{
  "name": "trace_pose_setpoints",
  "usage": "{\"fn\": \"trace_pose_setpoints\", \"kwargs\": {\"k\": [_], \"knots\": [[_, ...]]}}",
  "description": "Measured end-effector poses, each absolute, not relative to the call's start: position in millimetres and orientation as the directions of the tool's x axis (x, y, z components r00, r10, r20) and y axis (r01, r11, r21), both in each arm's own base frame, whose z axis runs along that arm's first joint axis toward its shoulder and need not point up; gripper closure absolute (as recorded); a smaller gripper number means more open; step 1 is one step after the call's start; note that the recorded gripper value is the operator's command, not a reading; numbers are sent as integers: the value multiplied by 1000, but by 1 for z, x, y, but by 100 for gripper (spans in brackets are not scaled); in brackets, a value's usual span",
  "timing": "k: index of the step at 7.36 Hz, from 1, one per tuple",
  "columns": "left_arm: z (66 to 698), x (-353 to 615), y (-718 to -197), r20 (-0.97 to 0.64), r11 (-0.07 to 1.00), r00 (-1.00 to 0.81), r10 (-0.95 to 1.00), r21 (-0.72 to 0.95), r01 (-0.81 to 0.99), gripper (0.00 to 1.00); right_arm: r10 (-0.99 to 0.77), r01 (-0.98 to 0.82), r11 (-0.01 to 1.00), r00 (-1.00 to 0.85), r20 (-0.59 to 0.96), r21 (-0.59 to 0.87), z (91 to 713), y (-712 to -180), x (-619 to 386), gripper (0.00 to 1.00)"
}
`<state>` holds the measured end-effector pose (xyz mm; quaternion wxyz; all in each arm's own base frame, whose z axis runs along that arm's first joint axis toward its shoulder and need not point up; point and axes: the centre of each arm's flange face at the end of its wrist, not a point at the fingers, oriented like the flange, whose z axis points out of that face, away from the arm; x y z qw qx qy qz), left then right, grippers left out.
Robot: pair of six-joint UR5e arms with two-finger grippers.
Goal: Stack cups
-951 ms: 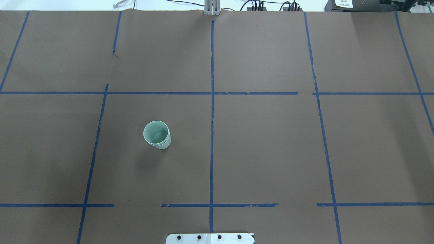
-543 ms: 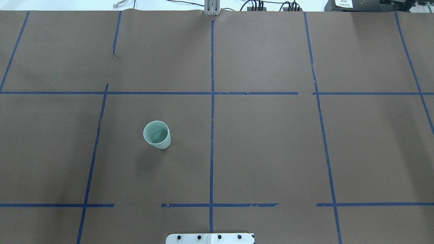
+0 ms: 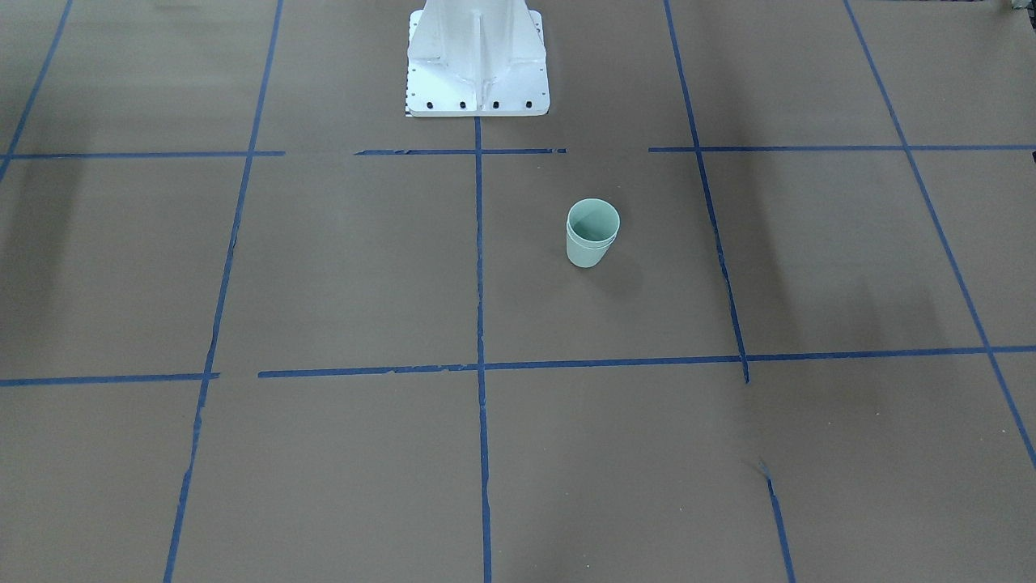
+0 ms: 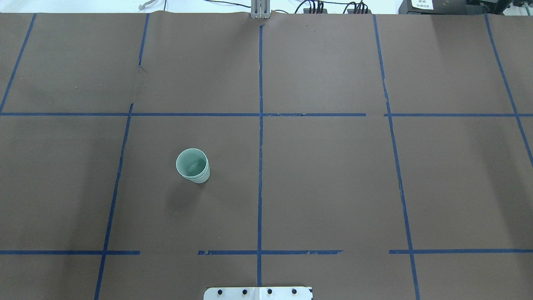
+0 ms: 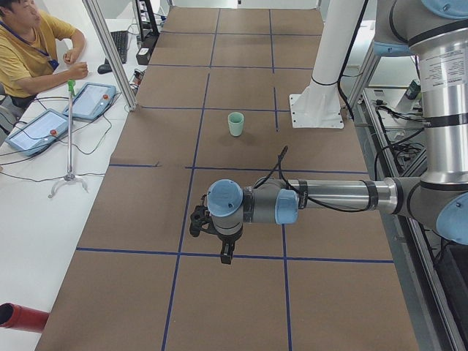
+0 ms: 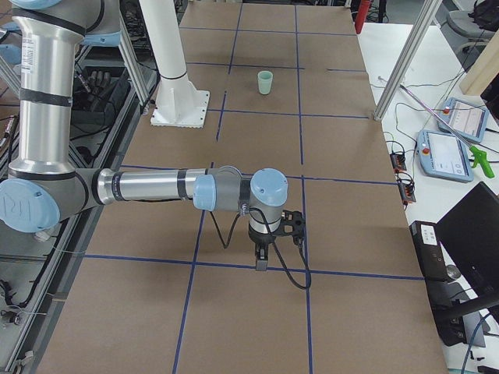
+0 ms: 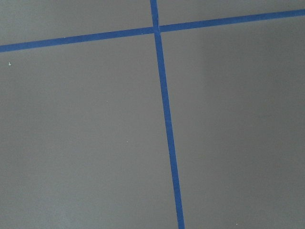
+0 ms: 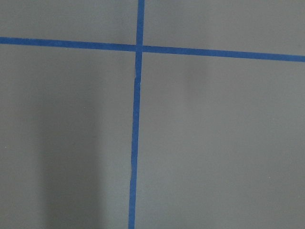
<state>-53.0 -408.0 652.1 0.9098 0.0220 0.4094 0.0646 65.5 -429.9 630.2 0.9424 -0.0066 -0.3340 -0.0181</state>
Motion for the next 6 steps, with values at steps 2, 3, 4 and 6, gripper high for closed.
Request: {"fn": "trace_pose_setpoints", "kwargs": {"k": [2,3,4,6], "knots": [[653,-54,-408,-743,991,655,137,95,-99,0,-30,39,999,776,630,0,630,-430,65,0],[653,-54,-408,-743,990,654,138,97,-99,0,-30,39,999,776,630,0,630,-430,65,0],[652,-54,-408,-743,990,654,139,98,-98,0,-30,39,999,776,630,0,630,-430,65,0],[651,-54,-408,-743,990,655,140,101,-98,0,-30,39,999,776,630,0,630,-430,65,0]]}}
